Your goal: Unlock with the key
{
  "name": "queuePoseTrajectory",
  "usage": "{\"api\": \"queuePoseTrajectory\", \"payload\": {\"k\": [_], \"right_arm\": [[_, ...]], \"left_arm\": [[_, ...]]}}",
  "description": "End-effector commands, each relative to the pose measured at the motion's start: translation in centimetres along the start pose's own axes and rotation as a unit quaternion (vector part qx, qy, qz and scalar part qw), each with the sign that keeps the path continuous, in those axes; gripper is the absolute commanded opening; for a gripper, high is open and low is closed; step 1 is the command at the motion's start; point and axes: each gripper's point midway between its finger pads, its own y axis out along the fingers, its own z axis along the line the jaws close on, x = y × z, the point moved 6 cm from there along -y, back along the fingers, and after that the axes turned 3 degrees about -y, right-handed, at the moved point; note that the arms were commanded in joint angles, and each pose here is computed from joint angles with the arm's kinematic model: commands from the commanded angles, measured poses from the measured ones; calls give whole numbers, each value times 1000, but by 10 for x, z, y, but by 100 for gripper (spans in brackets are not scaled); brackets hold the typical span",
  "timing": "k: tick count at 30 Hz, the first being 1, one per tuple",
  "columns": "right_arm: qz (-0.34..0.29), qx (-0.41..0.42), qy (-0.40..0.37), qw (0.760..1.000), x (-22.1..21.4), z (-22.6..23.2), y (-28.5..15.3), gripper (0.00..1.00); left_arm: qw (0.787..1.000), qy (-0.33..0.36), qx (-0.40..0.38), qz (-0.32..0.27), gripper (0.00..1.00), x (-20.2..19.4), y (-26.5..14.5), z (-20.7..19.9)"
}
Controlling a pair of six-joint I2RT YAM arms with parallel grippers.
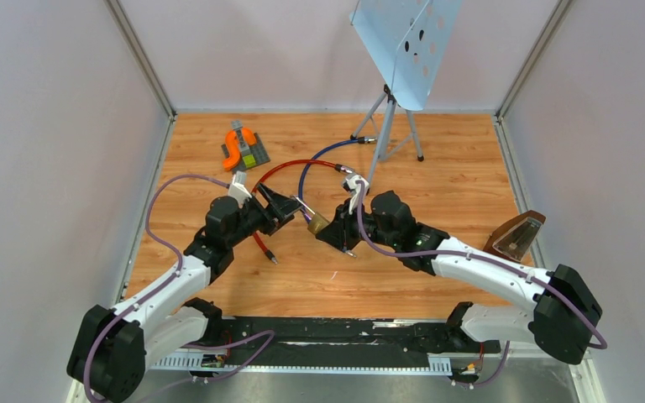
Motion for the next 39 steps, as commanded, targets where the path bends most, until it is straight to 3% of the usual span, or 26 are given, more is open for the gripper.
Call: {"api": "queuePoseTrajectory", "payload": {"k": [1,7,10,14,20,28,33,39], "right_arm": [[-65,72,-3,995,32,26,-4,0],[-55,81,-4,995,29,27,-2,0],[-48,63,-9,997,25,20,0,0],[-33,-4,-27,999,18,1,4,0],[26,-122,-70,990,-4,-37,8,0],[90,-242,-163,952,-30,-69,27,0],[123,-358,-212,901,-47,-93,37,0],[183,-507,-269,798,-66,-135,31,0]], "left_arm": [[999,-5,-46,-16,81,6,1,-17],[999,-19,-41,-15,65,8,10,-15],[999,-22,-40,-15,47,9,12,-15],[1000,-18,-18,-14,24,10,12,-12],[997,13,75,-13,3,10,5,7],[980,43,190,49,0,5,11,33],[979,34,180,93,0,0,32,36],[979,50,159,116,0,4,72,26]]}}
